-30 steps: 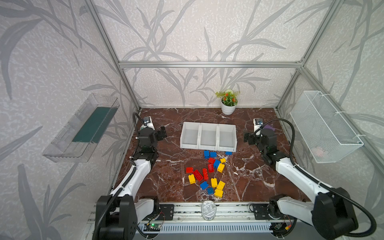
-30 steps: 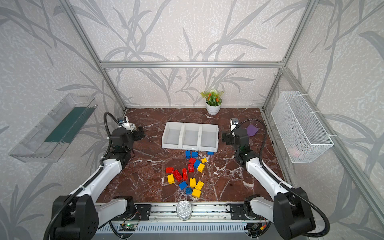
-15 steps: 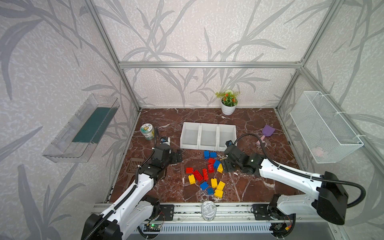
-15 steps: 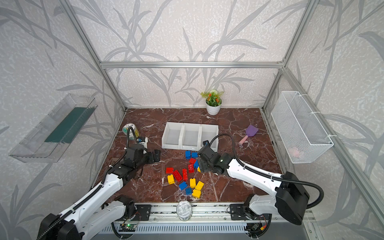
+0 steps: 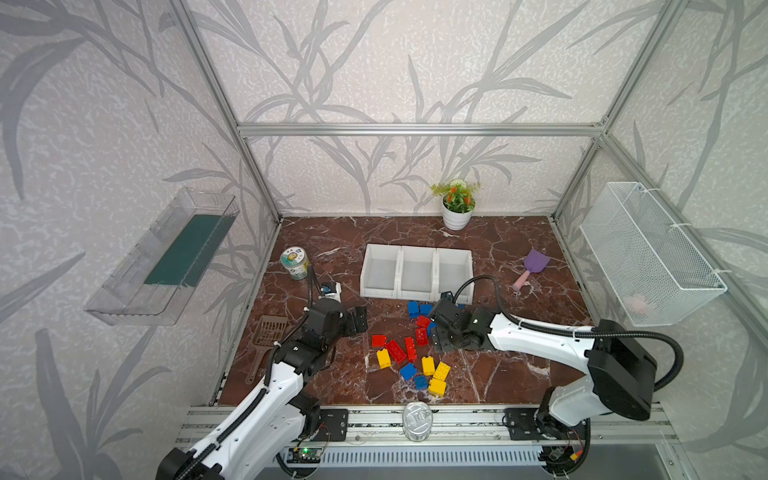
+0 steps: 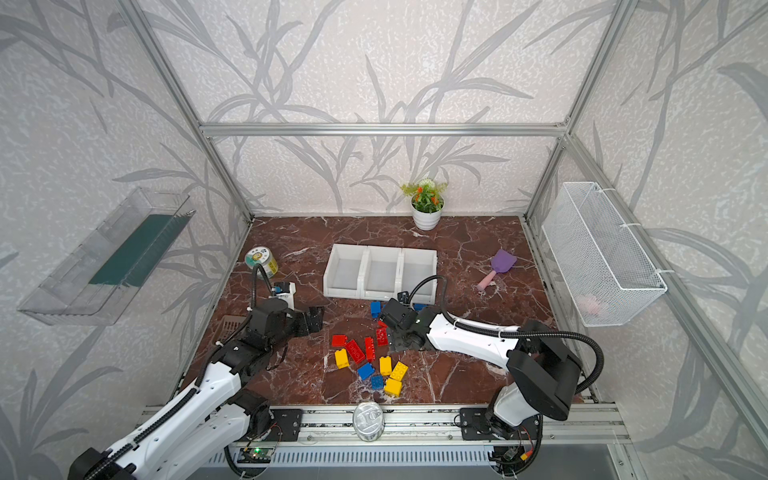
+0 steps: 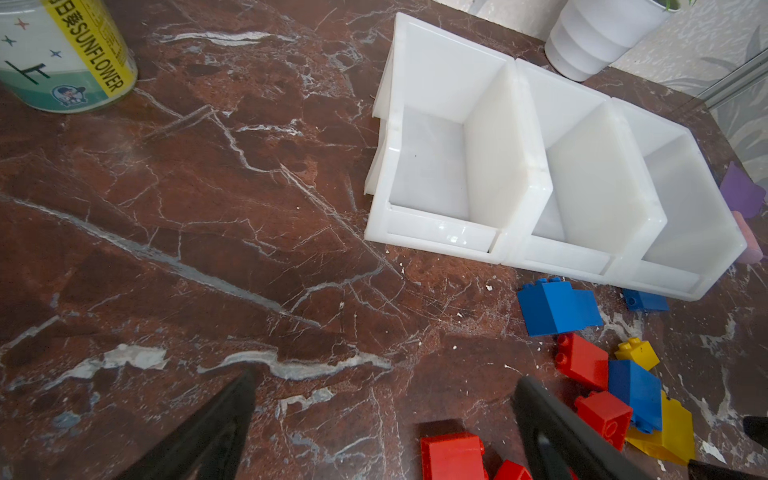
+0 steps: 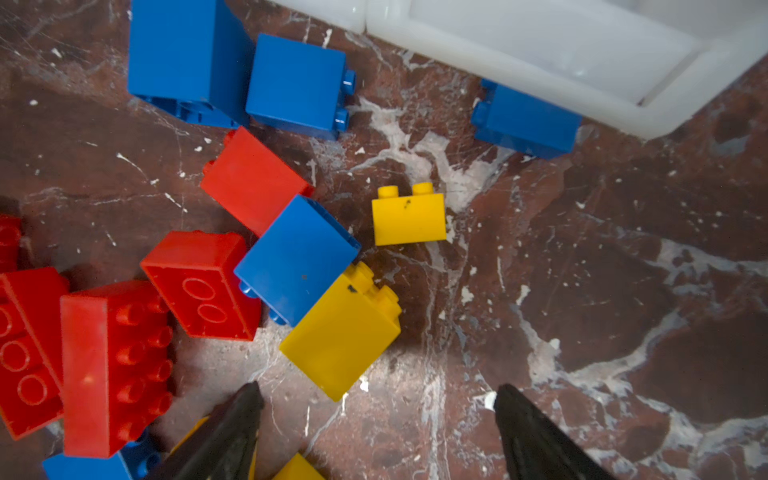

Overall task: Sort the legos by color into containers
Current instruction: 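Close the right gripper on a yellow brick in the pile, then carry the yellow brick into the bin compartment farthest along and release, then grasp a blue brick with the left gripper while the right gripper withdraws, then drop the blue brick into the middle bin compartment with the left gripper, then lower the left gripper to the pile and grasp a red brick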

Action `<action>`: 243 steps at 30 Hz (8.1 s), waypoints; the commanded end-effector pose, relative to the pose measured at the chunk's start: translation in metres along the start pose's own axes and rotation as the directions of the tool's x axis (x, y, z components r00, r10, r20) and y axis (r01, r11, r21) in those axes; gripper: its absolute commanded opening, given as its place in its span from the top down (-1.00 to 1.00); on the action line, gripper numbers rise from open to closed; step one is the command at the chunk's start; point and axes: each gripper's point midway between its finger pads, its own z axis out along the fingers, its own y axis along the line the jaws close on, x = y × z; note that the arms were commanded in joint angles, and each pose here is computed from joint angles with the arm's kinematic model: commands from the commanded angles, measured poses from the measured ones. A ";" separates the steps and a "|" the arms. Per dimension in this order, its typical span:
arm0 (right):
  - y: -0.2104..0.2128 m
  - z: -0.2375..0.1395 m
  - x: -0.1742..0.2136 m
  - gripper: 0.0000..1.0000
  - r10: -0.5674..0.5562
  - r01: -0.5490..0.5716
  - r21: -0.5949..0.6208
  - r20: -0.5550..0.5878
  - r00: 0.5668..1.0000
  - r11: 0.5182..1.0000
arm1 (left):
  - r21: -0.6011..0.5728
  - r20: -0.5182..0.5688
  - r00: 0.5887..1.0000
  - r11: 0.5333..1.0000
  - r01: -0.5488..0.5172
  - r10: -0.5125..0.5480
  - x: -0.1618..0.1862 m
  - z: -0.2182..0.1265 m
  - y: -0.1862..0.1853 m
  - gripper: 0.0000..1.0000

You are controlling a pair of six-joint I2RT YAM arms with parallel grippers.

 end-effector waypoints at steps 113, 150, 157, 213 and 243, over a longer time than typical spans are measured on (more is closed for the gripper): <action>-0.103 -0.058 -0.002 -0.31 0.175 -0.174 -0.016 0.062 0.983 0.985 | 0.240 -0.239 0.924 0.941 -0.241 0.297 0.070 0.018 -0.122 -0.83; -0.105 -0.062 0.027 -0.31 0.229 -0.226 -0.059 0.049 0.972 0.972 | -0.100 -0.388 0.905 0.968 -0.232 0.177 0.063 0.125 -0.147 0.10; -0.104 -0.060 0.026 -0.31 0.226 -0.224 -0.056 0.041 0.973 0.973 | -0.103 -0.402 0.900 0.968 -0.228 0.169 0.070 0.124 -0.141 0.41; -0.108 -0.072 0.023 -0.32 0.229 -0.227 -0.046 0.058 0.972 0.973 | 0.113 -0.308 0.931 0.979 -0.167 0.195 -0.027 0.102 -0.181 -0.23; -0.110 -0.061 0.035 -0.33 0.234 -0.231 -0.055 0.052 0.971 0.971 | 0.116 -0.528 0.820 0.975 -0.191 0.224 0.119 0.069 -0.181 -0.17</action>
